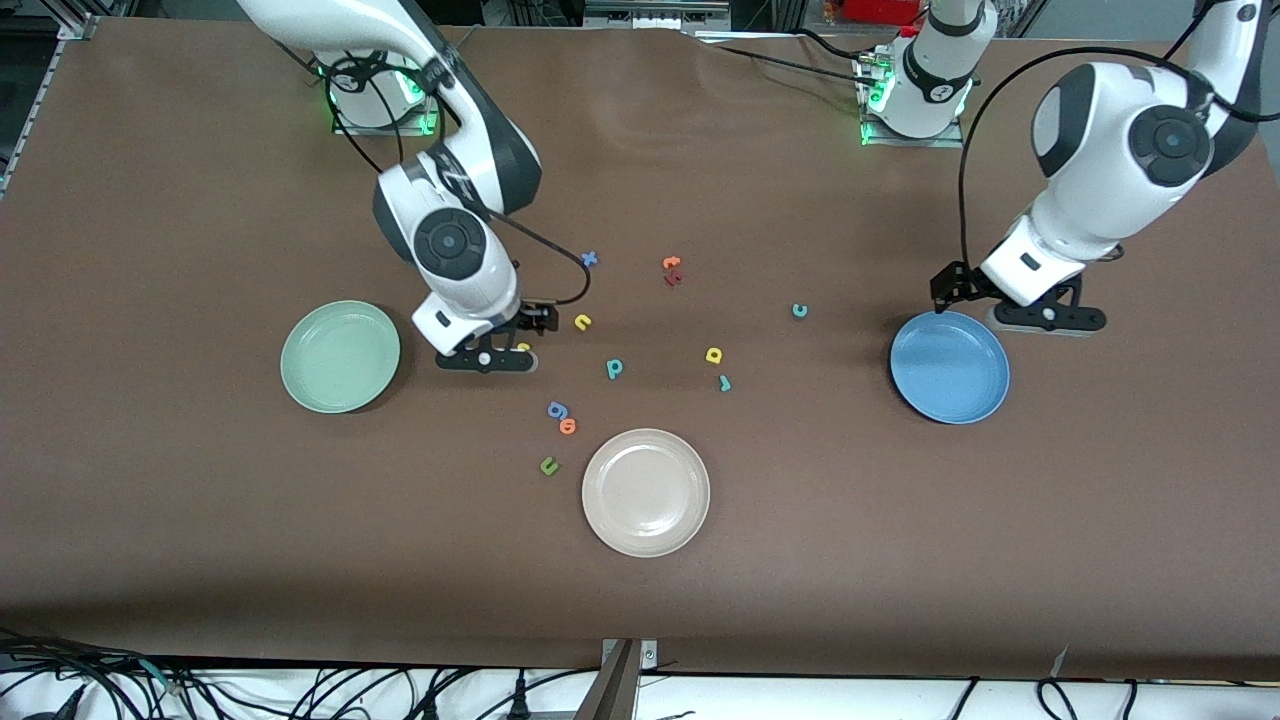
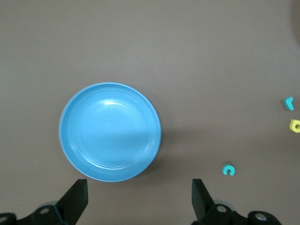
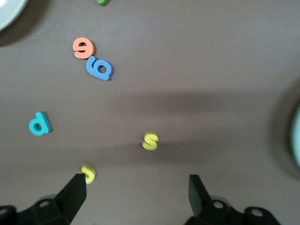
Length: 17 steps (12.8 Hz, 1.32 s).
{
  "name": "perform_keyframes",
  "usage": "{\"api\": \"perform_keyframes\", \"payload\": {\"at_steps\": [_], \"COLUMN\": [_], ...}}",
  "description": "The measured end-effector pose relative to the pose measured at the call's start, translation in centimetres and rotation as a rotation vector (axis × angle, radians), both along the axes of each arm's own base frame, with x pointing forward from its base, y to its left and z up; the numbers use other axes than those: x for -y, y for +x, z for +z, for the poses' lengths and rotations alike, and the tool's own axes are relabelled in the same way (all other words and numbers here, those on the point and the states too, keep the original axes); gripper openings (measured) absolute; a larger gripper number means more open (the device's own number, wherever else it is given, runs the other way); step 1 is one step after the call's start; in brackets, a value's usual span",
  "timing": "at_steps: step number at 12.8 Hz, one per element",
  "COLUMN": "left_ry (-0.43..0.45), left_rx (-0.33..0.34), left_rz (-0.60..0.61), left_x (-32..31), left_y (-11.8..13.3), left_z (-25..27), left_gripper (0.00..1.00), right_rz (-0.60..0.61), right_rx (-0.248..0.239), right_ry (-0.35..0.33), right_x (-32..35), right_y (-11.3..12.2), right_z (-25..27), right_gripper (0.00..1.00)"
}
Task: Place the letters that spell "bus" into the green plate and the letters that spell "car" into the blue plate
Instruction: 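Grasp the yellow s with the right gripper while the left gripper grasps the cyan c, then carry the yellow s to the green plate and release it with the right gripper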
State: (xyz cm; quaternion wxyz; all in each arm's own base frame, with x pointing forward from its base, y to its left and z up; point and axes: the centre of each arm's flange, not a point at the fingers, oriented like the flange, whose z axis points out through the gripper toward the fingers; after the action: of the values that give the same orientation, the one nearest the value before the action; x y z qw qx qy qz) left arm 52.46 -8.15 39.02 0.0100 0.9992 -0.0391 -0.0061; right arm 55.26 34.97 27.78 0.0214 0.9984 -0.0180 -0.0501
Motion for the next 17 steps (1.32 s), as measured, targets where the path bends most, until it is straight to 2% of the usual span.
{"api": "perform_keyframes", "payload": {"at_steps": [1, 2, 3, 6, 8, 10, 12, 14, 16, 17], "left_ry": [-0.001, -0.004, -0.011, -0.038, -0.047, -0.058, -0.068, -0.074, -0.079, -0.08], "left_rx": [-0.025, -0.044, -0.049, -0.051, -0.045, 0.001, 0.046, 0.06, 0.052, 0.044], "left_rz": [-0.024, -0.049, -0.074, -0.125, -0.15, -0.171, -0.194, -0.217, -0.201, -0.189], "left_x": [1.3, 2.6, 4.0, 7.5, 9.1, 10.4, 11.9, 13.3, 14.3, 14.4], "left_y": [-0.1, -0.1, 0.1, 0.5, 0.3, 0.0, -1.6, -3.2, -4.1, -4.3], "left_z": [-1.3, -3.0, -5.0, -12.1, -14.3, -14.7, -15.9, -17.2, -19.0, -19.8], "left_gripper": [0.98, 0.98, 0.98, 1.0, 1.0, 1.0, 0.99, 0.98, 0.98, 0.98], "right_rz": [-0.011, -0.022, -0.03, -0.048, -0.048, -0.05, -0.055, -0.057, -0.06, -0.061], "right_rx": [0.002, 0.003, -0.001, -0.01, -0.005, 0.007, 0.006, 0.006, 0.007, 0.007], "right_ry": [0.002, 0.003, -0.001, -0.015, -0.025, -0.022, -0.023, -0.023, -0.023, -0.023], "right_x": [-0.5, -0.9, -0.8, 0.1, 0.7, 1.3, 1.5, 1.4, 1.4, 1.4], "right_y": [-0.1, -0.2, -0.2, 0.1, 0.0, -0.4, -0.8, -0.9, -0.9, -0.9], "right_z": [-1.5, -2.7, -3.7, -6.0, -7.1, -8.6, -9.6, -9.8, -9.8, -9.8], "right_gripper": [0.82, 0.66, 0.58, 0.57, 0.57, 0.57, 0.57, 0.48, 0.23, 0.23]}}
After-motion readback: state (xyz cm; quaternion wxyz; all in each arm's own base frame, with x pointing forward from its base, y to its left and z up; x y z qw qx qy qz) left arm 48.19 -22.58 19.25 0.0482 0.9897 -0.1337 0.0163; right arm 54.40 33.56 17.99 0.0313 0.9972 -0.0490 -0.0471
